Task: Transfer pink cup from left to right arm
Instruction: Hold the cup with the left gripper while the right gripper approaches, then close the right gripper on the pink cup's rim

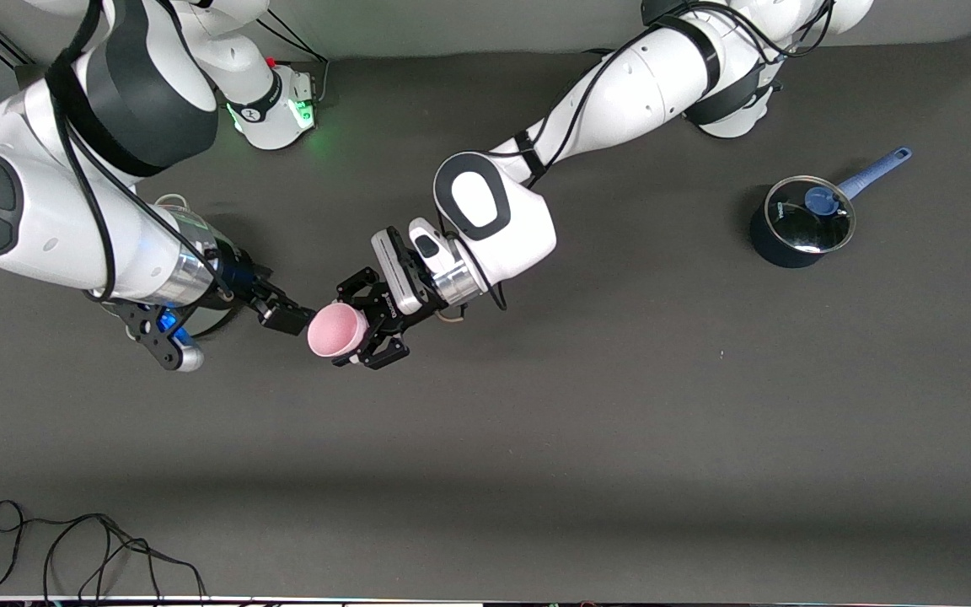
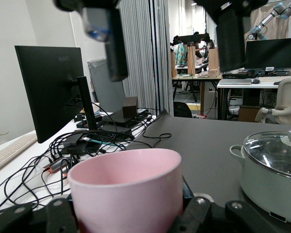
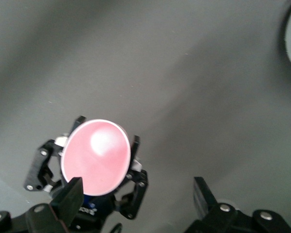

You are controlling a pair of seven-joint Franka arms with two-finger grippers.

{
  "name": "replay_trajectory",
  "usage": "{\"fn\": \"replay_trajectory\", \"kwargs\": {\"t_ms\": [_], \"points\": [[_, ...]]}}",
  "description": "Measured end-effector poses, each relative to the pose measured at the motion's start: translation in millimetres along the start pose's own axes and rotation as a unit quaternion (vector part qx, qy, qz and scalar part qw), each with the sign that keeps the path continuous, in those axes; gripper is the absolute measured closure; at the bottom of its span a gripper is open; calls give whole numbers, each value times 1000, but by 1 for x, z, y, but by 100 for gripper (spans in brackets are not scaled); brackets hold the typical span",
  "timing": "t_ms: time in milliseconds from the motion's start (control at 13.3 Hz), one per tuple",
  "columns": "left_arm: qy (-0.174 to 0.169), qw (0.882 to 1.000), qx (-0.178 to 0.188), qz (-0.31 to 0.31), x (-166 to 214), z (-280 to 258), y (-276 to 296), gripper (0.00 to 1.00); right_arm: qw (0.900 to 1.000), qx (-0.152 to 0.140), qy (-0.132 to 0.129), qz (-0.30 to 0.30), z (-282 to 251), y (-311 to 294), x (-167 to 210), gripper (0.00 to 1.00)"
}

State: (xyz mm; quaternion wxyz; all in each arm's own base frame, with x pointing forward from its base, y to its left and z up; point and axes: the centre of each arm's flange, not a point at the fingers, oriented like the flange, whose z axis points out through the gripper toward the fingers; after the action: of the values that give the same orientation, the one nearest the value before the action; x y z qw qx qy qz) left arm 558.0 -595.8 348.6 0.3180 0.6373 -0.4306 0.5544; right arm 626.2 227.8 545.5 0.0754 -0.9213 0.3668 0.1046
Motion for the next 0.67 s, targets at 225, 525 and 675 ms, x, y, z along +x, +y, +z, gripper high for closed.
{"fn": "replay_trajectory", "kwargs": {"t_ms": [225,525,675], "points": [[0,1000,0,0,0,0,0,29,1000,18,2,7,15,-6,9,0],[0,1000,0,-1,0,0,0,29,1000,13,-6,16,35,-5,15,0],[0,1000,0,-1,0,0,0,29,1000,9,-10,20,43,-4,16,0]]}}
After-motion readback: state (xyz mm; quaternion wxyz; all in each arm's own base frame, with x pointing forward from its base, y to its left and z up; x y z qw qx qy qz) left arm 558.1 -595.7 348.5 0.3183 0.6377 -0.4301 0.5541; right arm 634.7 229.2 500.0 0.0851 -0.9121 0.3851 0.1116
